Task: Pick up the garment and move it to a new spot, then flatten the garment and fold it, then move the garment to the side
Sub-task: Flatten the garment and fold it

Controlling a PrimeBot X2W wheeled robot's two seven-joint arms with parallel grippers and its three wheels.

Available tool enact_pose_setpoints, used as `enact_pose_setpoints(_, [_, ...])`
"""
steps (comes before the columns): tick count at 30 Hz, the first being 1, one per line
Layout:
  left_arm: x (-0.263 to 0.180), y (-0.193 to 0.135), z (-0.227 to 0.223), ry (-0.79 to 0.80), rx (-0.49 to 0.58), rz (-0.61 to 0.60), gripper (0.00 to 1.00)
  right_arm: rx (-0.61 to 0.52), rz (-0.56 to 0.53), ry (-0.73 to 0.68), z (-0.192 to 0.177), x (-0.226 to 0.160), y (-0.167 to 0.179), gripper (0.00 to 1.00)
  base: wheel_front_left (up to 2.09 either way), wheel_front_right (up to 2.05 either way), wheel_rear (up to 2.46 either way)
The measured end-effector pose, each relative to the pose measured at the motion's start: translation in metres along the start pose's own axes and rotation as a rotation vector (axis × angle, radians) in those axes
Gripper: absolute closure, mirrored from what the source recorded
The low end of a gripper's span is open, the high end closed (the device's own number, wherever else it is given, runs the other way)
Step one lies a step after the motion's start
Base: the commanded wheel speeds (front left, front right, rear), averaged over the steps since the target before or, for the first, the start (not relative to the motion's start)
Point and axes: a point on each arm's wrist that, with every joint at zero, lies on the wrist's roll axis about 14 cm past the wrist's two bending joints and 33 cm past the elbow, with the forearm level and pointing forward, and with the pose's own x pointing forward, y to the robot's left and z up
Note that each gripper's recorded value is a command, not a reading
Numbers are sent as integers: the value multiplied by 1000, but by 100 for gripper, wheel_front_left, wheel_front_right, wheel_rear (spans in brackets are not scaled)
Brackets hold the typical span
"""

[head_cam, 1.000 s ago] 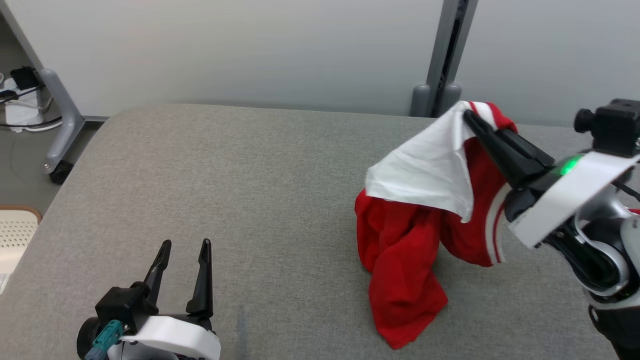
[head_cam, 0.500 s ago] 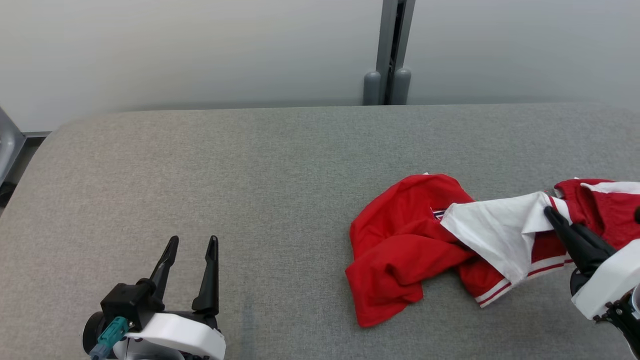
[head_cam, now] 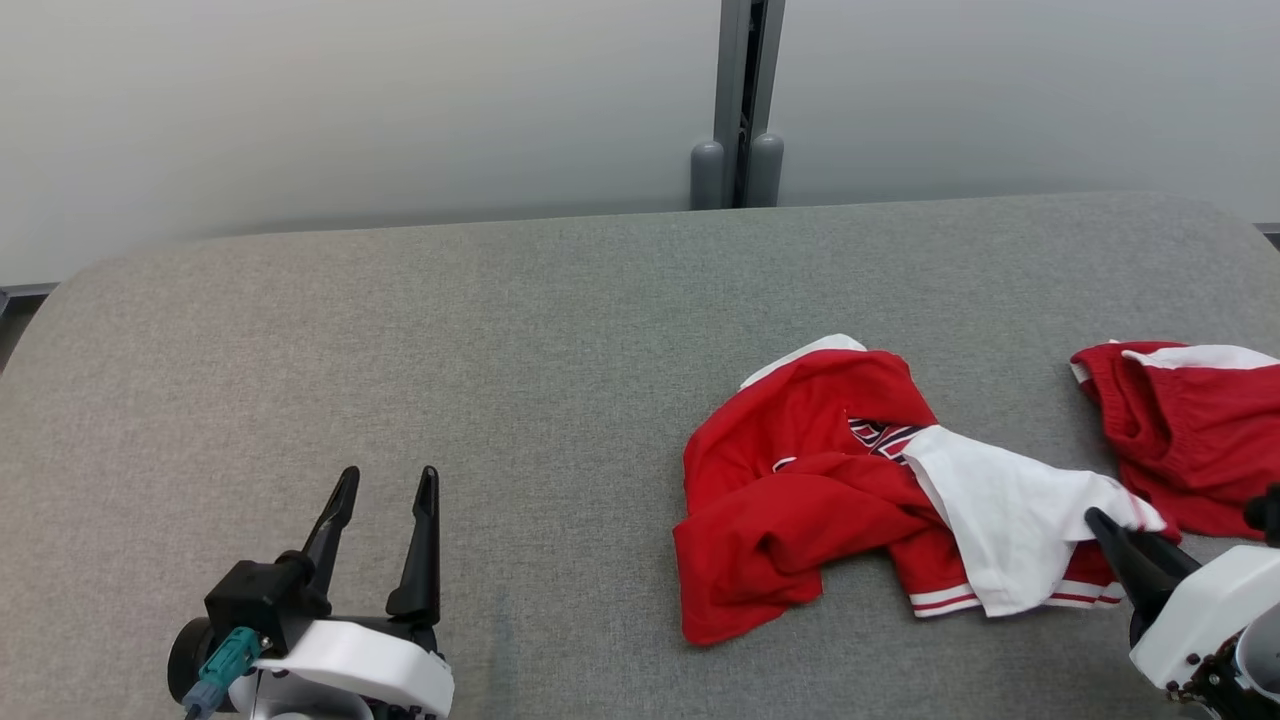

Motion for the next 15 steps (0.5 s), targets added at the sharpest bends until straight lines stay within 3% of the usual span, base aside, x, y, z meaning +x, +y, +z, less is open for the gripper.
enact_pose_setpoints(15, [-2,-24,22,-57,-6,-69,0,-12,52,-369,85,-48,19,0,0,0,0])
